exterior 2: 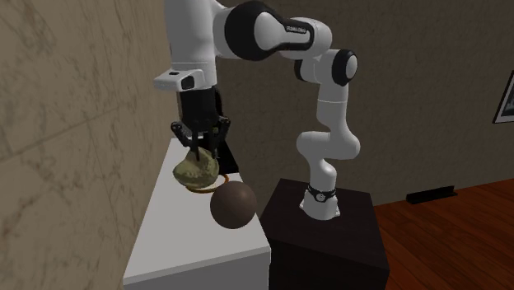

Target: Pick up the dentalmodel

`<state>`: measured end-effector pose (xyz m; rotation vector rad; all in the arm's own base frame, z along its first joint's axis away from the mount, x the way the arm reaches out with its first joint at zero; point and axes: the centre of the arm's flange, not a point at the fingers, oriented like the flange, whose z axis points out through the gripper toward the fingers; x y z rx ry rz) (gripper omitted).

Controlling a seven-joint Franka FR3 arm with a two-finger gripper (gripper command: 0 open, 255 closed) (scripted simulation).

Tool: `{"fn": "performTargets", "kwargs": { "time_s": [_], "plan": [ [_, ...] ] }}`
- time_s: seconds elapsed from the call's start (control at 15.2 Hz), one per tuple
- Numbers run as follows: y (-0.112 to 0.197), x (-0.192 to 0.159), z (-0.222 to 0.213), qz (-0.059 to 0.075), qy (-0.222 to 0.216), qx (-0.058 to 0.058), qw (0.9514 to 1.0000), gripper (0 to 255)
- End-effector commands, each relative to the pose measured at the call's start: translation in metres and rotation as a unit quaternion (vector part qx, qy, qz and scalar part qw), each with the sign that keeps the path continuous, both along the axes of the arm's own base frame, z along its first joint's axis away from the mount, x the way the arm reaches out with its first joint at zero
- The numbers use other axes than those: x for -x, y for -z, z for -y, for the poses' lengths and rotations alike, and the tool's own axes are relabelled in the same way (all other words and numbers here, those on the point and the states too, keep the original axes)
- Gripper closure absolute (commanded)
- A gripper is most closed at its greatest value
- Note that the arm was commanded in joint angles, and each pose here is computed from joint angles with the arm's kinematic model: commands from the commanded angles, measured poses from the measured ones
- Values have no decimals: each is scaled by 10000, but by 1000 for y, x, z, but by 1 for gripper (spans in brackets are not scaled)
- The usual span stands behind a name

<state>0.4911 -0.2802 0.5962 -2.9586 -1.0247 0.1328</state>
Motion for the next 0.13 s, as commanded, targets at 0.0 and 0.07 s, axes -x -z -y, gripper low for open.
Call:
{"fn": "performTargets", "kwargs": {
  "time_s": [0.0,0.07],
  "plan": [
    [-6,0,0,0,-1,0,10000,255],
    [-6,0,0,0,-1,0,10000,255]
  ]
}}
